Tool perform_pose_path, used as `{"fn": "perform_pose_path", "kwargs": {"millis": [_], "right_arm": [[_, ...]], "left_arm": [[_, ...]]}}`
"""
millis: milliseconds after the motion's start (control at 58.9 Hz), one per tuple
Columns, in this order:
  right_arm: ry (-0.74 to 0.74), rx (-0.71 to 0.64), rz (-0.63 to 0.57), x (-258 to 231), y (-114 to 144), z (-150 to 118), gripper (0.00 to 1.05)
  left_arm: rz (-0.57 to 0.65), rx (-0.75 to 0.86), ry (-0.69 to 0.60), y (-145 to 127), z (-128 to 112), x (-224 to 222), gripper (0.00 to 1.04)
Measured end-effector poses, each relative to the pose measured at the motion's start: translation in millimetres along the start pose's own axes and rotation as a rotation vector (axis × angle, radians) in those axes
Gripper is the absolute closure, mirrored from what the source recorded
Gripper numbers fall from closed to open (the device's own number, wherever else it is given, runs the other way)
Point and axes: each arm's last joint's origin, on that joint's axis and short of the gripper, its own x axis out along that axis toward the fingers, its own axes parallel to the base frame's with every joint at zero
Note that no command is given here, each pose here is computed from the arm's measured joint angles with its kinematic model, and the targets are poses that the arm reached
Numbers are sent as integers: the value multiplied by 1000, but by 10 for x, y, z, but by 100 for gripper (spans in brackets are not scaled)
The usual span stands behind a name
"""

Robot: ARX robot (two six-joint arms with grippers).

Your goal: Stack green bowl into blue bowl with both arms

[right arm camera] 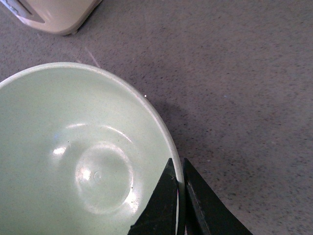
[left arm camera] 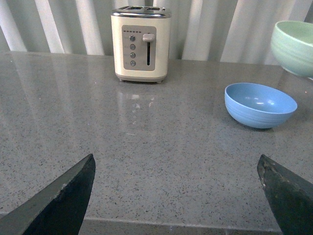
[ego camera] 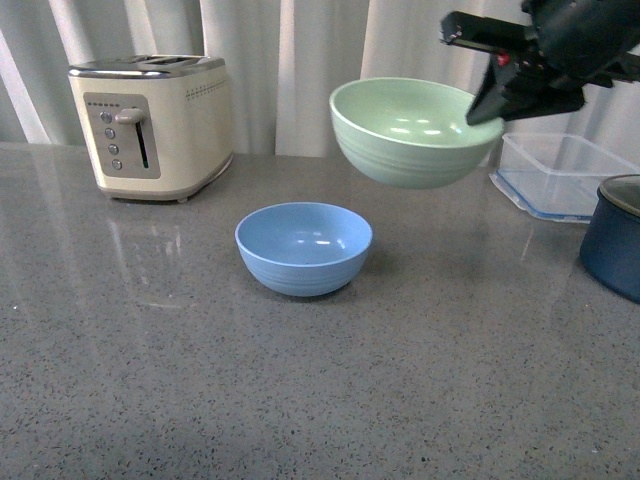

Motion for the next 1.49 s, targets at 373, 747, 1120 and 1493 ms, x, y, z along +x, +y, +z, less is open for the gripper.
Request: {"fn": "perform_pose_path", "kwargs": {"millis": [373,747,1120,1493], "right_arm": [[79,-25,52,463,189,-125,104],[106,-27,82,764,196,-227,104],[85,-10,131,706,155,-171,57],[-40,61,54,-505,-182,-288,10]], "left_arm": [[0,0,0,0,0,0,7],[0,0,0,0,0,0,7],[0,0,0,0,0,0,7],[0,0,0,0,0,0,7]]}}
